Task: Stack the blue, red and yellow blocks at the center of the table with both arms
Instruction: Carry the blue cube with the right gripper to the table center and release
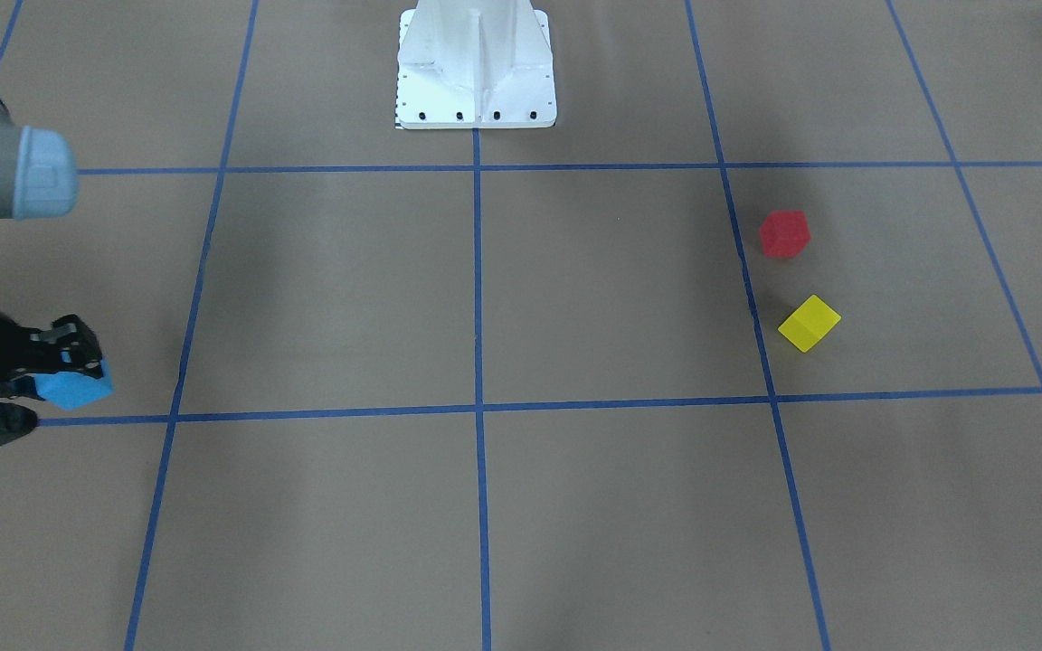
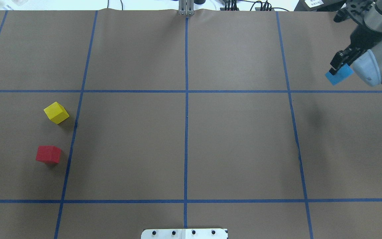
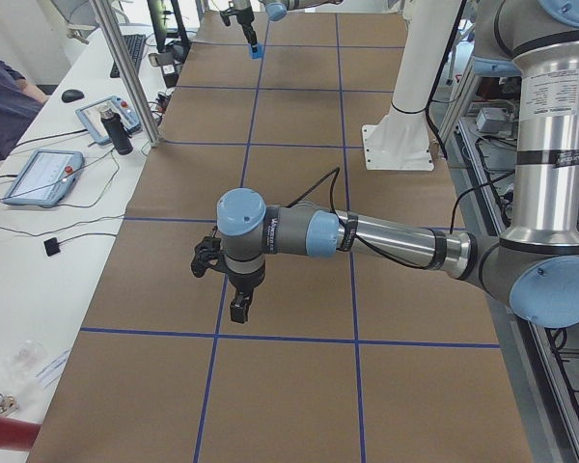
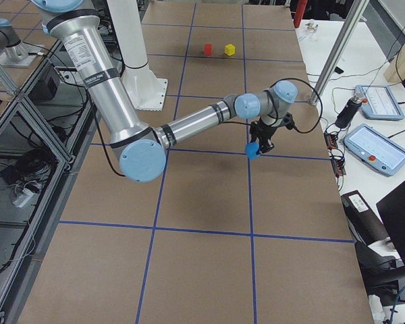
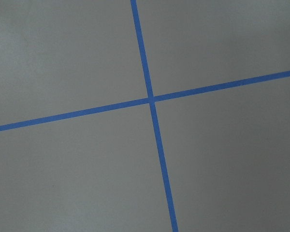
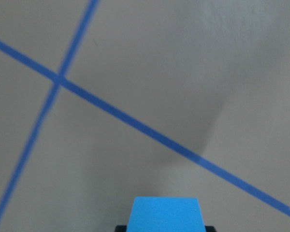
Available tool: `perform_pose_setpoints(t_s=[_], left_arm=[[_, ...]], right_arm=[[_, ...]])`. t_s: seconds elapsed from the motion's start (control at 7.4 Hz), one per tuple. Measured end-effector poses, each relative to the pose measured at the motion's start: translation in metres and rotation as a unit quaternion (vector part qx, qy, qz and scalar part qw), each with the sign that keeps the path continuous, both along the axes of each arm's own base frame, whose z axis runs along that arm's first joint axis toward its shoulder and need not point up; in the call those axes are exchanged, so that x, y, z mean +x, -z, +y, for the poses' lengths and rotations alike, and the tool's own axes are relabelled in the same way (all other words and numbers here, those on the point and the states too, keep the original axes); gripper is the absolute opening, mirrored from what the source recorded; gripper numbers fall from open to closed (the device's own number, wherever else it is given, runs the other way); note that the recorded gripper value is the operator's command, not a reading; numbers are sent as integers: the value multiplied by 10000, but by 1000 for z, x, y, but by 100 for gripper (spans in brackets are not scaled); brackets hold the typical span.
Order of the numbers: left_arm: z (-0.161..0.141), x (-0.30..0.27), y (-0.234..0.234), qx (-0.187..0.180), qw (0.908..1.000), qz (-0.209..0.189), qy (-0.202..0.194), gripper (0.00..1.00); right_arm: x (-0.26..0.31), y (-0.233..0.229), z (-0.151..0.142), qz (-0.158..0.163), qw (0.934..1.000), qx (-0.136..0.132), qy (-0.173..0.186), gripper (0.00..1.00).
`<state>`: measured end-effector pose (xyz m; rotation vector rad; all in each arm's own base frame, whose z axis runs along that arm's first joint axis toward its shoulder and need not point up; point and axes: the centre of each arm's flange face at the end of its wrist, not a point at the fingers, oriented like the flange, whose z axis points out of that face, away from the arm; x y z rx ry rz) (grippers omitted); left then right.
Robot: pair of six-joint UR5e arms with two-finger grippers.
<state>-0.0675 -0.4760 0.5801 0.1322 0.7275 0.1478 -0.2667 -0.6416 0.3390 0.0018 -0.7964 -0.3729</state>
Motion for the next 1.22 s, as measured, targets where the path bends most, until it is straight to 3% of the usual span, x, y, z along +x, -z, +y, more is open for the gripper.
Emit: perform_pose_setpoints(t_s=[0.27, 0.41, 0.68, 1.08, 1.22], left_arm=[[0, 0, -2, -18, 10000, 0, 1, 100], [0, 0, -3, -29, 10000, 0, -1, 100], [0, 0, -5, -44, 10000, 0, -2, 100], [0, 0, -5, -47, 10000, 0, -3, 100], [0, 0, -5, -52, 10000, 0, -3, 100]], right_arm=[[-138, 117, -6, 231, 9963, -593, -574, 0], [-200, 149, -2, 236, 9940, -750, -758, 0], [-281, 163, 23, 182, 9911, -858, -999, 0], [-334, 160, 53, 25, 9918, -821, -974, 0], [-341, 161, 60, -20, 9917, -839, -969, 17]])
